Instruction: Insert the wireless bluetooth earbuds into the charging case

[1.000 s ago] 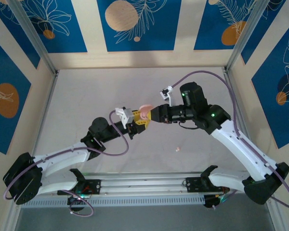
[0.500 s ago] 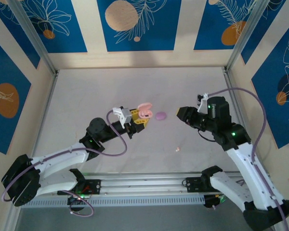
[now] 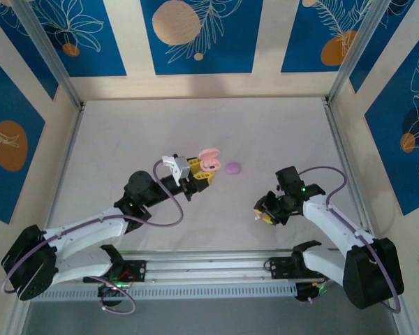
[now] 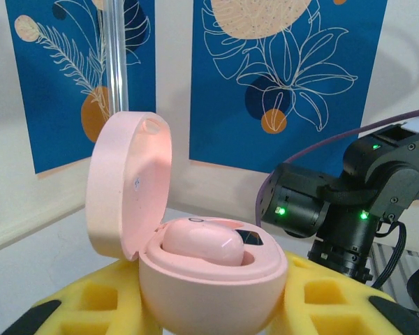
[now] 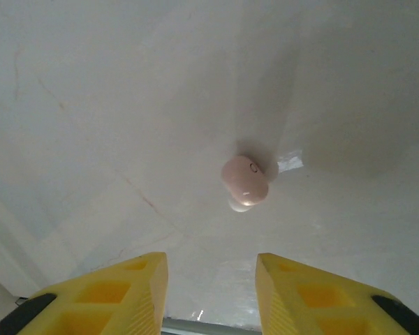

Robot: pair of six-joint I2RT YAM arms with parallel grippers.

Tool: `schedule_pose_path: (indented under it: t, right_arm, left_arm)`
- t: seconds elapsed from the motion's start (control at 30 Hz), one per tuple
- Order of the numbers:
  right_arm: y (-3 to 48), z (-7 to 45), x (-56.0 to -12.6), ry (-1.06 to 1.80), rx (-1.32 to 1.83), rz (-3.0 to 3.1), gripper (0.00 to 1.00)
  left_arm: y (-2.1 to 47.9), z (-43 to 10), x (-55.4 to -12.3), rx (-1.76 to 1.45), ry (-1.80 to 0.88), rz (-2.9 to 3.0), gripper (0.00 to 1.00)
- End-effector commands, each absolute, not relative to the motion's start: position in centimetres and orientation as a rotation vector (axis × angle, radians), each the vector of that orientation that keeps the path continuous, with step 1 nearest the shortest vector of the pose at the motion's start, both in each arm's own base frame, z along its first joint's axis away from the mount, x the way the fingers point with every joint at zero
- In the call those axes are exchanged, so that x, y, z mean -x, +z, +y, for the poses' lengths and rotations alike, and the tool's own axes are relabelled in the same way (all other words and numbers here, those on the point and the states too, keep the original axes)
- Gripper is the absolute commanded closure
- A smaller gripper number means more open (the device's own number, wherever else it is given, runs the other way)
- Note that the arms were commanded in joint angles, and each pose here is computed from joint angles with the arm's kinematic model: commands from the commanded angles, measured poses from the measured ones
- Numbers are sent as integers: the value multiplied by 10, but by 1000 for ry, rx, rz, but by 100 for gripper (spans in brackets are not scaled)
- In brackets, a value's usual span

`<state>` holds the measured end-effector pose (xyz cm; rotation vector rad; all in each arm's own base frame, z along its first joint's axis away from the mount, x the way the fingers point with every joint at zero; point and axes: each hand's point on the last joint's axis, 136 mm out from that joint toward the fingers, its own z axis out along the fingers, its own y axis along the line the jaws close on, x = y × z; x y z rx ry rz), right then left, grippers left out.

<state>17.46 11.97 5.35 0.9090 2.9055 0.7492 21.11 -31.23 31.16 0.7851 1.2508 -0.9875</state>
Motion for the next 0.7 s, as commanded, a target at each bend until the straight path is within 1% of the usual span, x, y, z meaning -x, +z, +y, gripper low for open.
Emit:
schedule_pose_path:
  t: [0.0, 0.4, 0.67]
  right_arm:
    - [46, 118, -177, 719, -919, 2906, 60]
    - [31, 110, -182, 615, -887, 2944, 60]
    - [24, 120, -187, 675, -831, 2986, 61]
  left_arm:
    - [321, -312, -208, -777, -985, 1215, 82]
    - [320, -314, -210, -782, -987, 1220, 82]
    - [318, -314, -210, -780, -984, 1225, 82]
